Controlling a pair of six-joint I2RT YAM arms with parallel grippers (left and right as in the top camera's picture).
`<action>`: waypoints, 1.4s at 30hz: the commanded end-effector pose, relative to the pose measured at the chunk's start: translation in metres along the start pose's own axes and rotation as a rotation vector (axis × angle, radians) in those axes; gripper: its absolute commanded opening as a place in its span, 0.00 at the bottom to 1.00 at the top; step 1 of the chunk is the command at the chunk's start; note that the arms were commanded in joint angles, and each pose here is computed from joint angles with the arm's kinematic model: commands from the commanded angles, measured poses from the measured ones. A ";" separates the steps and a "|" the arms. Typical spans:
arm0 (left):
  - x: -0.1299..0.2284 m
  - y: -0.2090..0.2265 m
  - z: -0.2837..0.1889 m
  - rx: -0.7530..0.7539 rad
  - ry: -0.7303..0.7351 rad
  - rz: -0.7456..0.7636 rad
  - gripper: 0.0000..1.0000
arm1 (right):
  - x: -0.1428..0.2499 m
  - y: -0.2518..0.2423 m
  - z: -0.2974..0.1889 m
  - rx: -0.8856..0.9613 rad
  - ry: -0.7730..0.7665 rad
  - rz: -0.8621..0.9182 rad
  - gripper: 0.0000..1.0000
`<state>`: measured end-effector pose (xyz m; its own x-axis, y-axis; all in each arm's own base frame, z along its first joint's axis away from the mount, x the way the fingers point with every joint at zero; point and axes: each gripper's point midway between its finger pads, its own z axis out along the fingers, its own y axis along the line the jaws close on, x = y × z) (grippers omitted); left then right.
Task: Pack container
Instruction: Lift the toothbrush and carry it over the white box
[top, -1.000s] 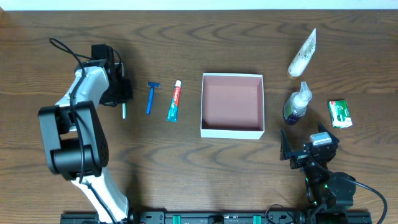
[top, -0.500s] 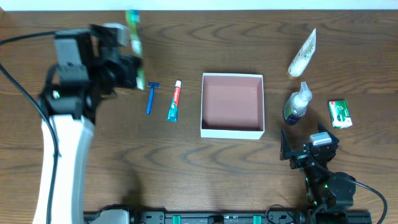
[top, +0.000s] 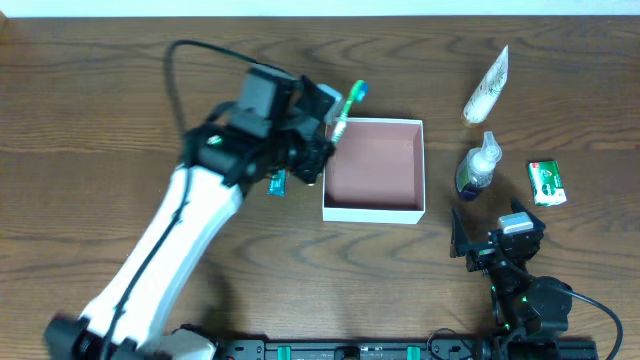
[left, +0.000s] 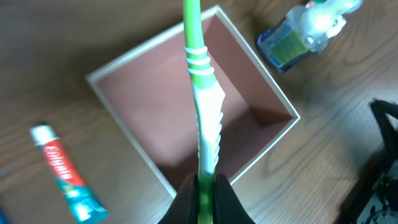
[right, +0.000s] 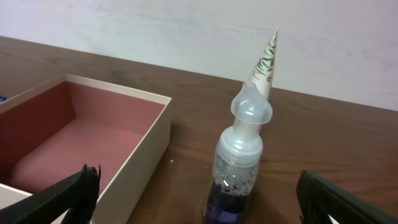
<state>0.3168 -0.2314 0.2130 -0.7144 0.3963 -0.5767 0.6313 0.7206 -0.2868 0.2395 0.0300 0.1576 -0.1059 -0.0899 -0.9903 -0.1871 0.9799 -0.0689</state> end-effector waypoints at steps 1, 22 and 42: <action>0.010 -0.004 0.027 0.003 0.064 -0.084 0.06 | 0.001 -0.001 0.000 0.004 -0.002 -0.009 0.99; 0.010 0.024 0.082 -0.273 0.068 -0.170 0.06 | 0.001 -0.001 0.000 0.004 -0.002 -0.009 0.99; 0.035 0.029 0.113 -0.257 0.171 -0.205 0.06 | 0.001 -0.001 0.000 0.004 -0.002 -0.009 0.99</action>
<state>0.3464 -0.2621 0.1054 -0.8557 0.3170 -0.4090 0.4098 0.8978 -0.1614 0.2394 0.0300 0.1576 -0.1055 -0.0899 -0.9904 -0.1871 0.9799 -0.0690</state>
